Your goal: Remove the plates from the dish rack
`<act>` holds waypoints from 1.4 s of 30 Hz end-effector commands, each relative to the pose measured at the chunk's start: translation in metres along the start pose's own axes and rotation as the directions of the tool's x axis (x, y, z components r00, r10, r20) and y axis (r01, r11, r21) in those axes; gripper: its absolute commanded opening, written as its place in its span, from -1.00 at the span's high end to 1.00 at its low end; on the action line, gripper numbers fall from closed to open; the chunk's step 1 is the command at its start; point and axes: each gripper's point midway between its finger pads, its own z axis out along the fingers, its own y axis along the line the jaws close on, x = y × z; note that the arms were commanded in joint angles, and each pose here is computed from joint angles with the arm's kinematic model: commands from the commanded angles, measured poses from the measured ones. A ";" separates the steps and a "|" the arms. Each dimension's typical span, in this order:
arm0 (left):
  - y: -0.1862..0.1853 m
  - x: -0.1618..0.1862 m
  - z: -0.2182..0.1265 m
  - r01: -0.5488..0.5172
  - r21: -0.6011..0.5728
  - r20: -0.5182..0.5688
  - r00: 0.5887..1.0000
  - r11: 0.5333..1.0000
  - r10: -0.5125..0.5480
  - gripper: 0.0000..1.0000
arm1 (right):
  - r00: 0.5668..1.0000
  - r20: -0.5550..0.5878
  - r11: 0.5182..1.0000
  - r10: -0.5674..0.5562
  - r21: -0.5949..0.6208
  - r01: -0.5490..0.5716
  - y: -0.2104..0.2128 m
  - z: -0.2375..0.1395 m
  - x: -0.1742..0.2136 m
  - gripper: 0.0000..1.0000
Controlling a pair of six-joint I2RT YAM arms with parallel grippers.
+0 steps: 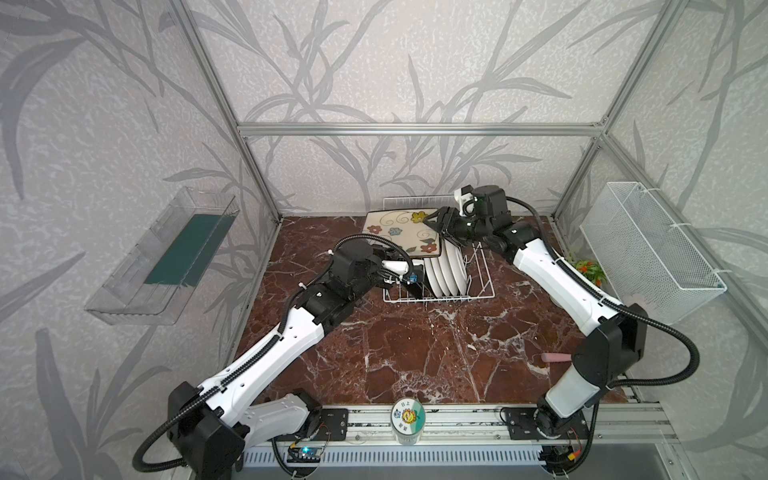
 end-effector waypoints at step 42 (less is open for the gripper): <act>0.080 -0.020 -0.014 0.020 -0.391 0.079 0.997 0.920 0.012 0.49 | 0.994 -0.047 0.987 0.097 -0.124 -0.102 0.023 0.000 0.003 1.00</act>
